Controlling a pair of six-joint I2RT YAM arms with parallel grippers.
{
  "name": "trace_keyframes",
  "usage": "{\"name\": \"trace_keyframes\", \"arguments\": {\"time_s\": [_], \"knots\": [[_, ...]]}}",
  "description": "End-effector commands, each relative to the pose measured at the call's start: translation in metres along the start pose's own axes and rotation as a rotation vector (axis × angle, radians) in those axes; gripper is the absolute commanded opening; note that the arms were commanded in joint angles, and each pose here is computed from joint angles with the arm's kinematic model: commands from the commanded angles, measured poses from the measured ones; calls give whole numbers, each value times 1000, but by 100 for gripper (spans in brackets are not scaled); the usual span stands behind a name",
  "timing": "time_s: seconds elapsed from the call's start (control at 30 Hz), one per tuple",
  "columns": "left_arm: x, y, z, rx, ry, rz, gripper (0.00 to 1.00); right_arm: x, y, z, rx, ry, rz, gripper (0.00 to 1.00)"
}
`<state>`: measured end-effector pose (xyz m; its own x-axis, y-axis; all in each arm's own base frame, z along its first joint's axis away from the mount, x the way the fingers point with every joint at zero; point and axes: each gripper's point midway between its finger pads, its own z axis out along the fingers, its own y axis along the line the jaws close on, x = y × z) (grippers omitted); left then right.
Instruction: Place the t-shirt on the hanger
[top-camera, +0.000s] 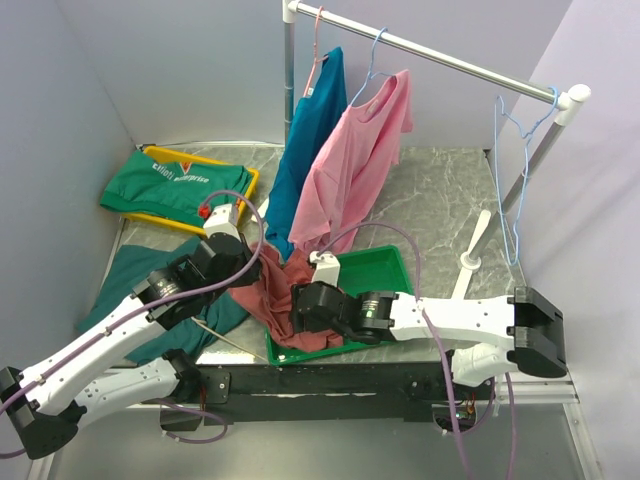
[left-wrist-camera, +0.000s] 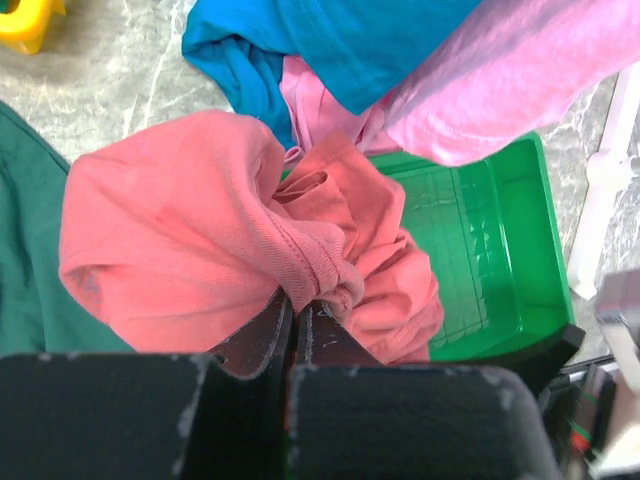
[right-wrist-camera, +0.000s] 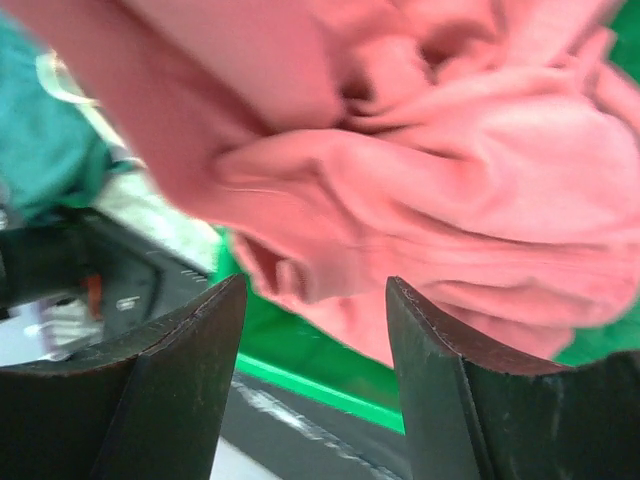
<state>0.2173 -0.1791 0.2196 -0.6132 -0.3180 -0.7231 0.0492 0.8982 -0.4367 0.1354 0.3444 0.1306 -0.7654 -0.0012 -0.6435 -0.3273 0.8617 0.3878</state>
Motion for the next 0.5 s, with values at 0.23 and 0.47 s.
{"name": "trace_keyframes", "arguments": {"time_s": [0.23,0.47], "knots": [[-23,-21,-20,85,-27,13,1,-9,-3,31,98,-46,-36,54],[-69,-35,-54,112,-117,45,1,-102,-29,-60,228,-305,-46,0]]}}
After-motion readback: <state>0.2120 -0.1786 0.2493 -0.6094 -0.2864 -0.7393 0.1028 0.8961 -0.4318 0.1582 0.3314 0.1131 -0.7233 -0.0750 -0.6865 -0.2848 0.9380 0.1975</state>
